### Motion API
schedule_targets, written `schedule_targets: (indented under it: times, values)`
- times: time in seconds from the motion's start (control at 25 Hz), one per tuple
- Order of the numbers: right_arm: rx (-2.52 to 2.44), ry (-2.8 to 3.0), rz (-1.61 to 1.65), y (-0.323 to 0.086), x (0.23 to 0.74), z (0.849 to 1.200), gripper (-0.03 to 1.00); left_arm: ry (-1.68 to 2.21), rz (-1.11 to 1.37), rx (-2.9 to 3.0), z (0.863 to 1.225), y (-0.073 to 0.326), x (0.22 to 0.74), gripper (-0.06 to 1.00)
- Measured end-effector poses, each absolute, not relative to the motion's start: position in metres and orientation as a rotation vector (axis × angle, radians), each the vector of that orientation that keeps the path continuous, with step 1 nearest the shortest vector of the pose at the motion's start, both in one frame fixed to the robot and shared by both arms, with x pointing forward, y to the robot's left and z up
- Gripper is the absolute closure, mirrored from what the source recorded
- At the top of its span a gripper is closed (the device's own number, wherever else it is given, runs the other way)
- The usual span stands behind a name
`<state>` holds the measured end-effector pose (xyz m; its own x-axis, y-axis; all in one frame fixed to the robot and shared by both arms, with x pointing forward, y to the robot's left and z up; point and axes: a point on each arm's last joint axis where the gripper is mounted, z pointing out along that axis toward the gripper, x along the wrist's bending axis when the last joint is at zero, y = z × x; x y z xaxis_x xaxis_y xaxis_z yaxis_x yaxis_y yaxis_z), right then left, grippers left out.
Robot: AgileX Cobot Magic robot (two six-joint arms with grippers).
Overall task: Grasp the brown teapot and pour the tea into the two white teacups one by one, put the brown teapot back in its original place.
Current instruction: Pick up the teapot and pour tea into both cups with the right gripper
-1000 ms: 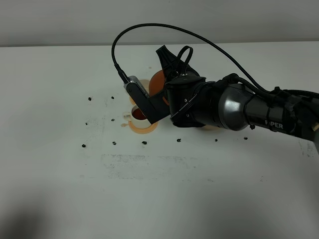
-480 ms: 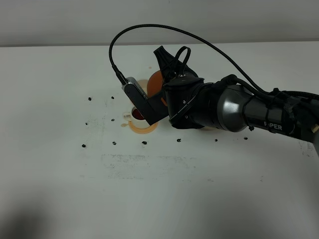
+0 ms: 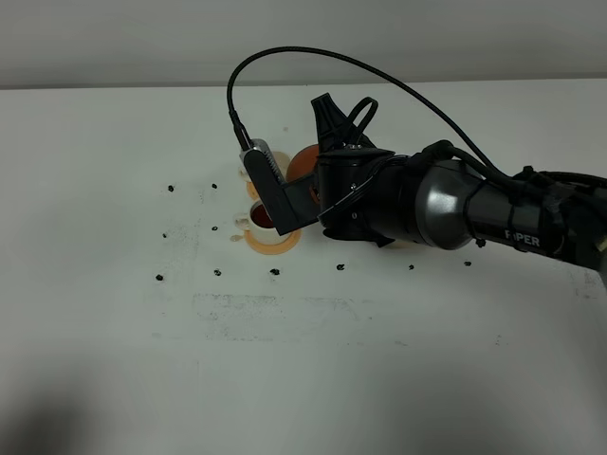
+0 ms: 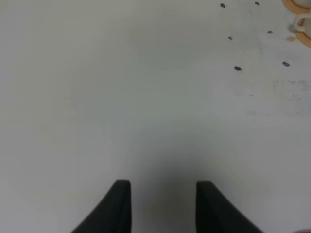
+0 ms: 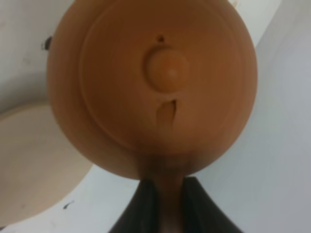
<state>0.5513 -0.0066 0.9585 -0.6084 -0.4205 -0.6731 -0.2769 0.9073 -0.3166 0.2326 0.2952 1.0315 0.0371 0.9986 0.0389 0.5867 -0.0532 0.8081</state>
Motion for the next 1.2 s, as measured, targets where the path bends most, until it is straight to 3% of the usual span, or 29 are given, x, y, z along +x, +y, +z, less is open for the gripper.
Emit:
schedule_targets:
  times: [0.36, 0.6, 0.76, 1.2]
  values:
    - [-0.147, 2.387, 0.031, -0.020, 0.530, 1.013, 0.84, 1.612, 0.862, 1.707, 1.032, 0.295, 0.233, 0.60]
    - [0.170, 2.606, 0.313, -0.016, 0.503, 1.027, 0.84, 1.612, 0.862, 1.707, 1.032, 0.295, 0.233, 0.60]
    - [0.262, 2.701, 0.399, -0.006, 0.491, 1.017, 0.84, 1.612, 0.862, 1.707, 1.032, 0.295, 0.233, 0.60]
    - [0.435, 2.797, 0.484, -0.004, 0.486, 0.949, 0.84, 1.612, 0.862, 1.707, 1.032, 0.295, 0.233, 0.60]
